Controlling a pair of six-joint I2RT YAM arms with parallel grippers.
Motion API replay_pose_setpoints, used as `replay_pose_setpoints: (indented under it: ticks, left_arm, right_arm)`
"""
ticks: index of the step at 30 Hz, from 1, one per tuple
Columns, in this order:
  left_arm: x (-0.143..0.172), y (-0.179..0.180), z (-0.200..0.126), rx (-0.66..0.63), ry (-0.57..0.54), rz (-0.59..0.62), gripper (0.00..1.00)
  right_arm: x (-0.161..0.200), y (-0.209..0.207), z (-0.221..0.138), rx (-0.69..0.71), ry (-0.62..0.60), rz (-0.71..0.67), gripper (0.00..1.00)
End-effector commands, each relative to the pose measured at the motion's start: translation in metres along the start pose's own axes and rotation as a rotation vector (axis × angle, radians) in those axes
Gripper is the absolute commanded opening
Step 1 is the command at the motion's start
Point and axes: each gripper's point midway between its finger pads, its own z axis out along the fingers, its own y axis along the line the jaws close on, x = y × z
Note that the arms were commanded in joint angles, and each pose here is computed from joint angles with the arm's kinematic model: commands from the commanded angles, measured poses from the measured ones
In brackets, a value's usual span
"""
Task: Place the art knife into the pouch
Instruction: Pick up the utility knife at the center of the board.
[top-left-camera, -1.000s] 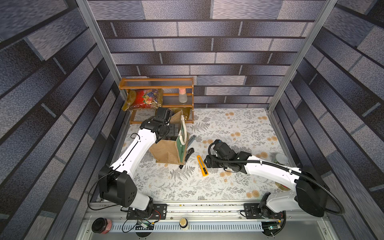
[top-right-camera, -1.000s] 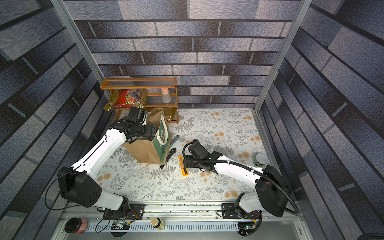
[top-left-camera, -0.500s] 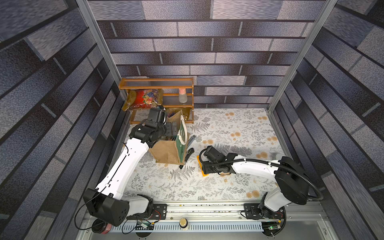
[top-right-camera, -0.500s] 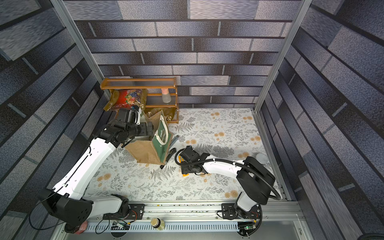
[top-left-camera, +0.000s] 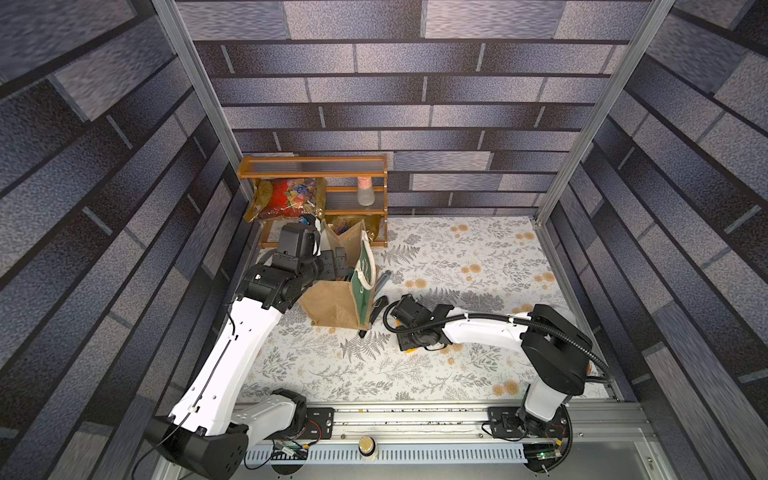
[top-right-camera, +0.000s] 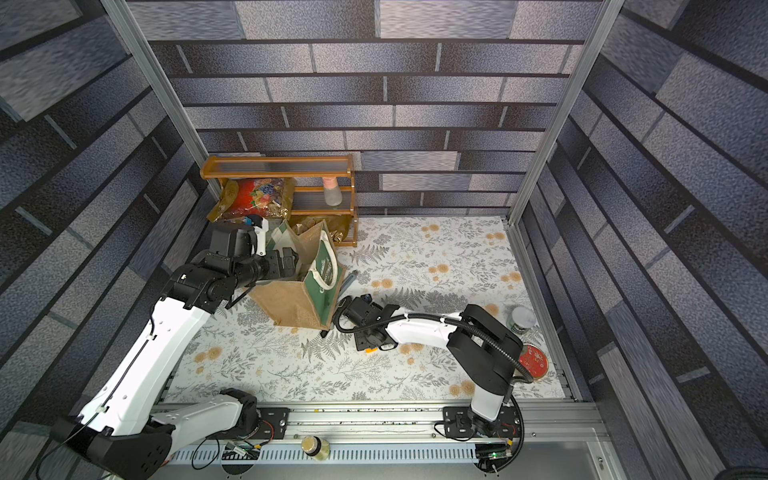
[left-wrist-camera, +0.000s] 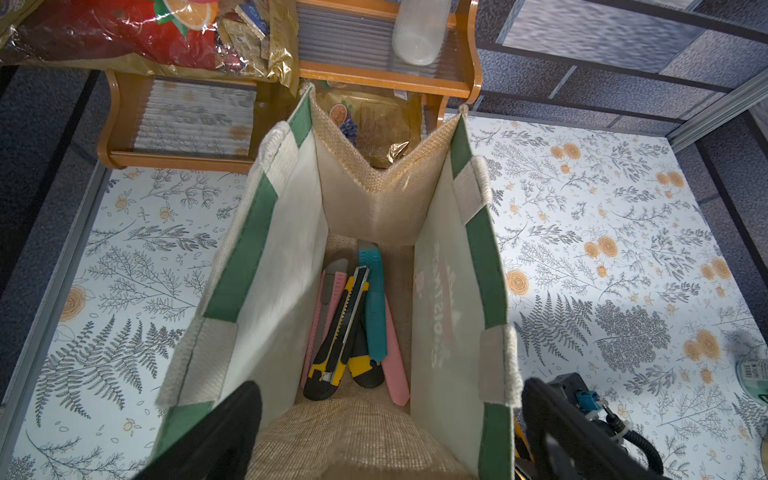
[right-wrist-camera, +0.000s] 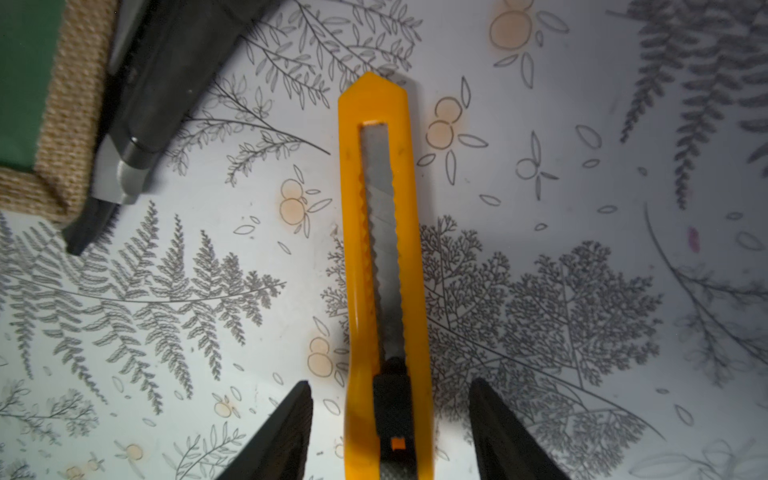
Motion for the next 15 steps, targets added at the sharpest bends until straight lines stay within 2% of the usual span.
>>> replay_pose_setpoints:
  ticks: [1, 15]
  left_arm:
    - [0.014, 0.003, -0.002, 0.008, 0.033, -0.022, 1.0]
    - [0.025, 0.007, 0.0, 0.021, 0.038, -0.051, 1.0]
  right_arm:
    - [-0.002, 0.001, -0.002, 0.042, 0.0, -0.012, 0.62]
    - [0.018, -0.006, 0.003, 0.094, 0.062, -0.011, 0.54]
